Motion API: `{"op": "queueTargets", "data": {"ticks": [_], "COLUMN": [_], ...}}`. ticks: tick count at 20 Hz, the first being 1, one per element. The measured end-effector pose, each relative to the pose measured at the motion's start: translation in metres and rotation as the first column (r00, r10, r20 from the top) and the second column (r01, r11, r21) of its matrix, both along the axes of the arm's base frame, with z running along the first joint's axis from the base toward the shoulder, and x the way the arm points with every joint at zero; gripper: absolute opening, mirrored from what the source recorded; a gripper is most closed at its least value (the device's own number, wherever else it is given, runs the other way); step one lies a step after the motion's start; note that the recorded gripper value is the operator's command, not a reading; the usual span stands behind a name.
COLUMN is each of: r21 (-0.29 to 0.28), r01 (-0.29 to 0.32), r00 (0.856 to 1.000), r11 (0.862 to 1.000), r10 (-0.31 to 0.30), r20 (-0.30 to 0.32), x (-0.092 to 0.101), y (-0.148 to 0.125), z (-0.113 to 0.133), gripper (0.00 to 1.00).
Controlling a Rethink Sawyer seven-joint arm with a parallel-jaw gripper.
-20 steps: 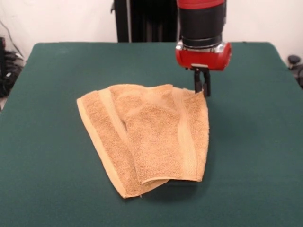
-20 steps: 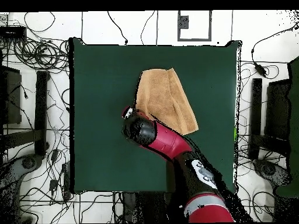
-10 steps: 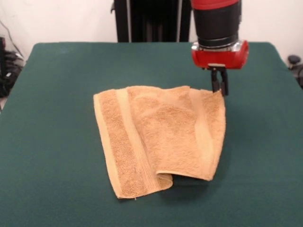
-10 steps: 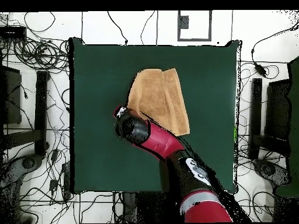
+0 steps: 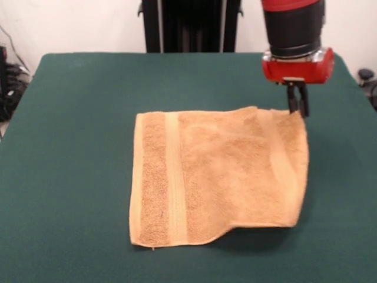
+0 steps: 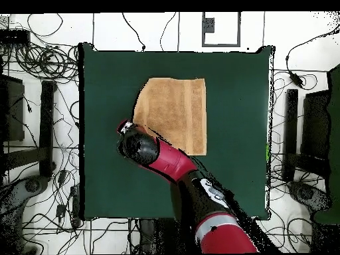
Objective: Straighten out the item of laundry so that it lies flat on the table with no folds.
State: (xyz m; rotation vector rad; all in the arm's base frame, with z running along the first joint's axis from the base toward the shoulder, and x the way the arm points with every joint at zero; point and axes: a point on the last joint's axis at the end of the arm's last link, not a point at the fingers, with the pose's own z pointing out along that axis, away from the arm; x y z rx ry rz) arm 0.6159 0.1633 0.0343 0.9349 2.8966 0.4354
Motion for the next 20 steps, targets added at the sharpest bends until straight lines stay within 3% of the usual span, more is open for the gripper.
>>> {"op": "queueTargets", "data": {"ticks": [15, 20], "r21": [0.082, 0.086], "r01": [0.052, 0.055], "r00": [0.998, 0.998], "r11": [0.995, 0.995], "r10": [-0.055, -0.057], "r20": [0.034, 0.03], "x": [0.009, 0.007], "y": [0.046, 0.044], "z": [0.011, 0.008], "gripper": [0.0, 0.0]}}
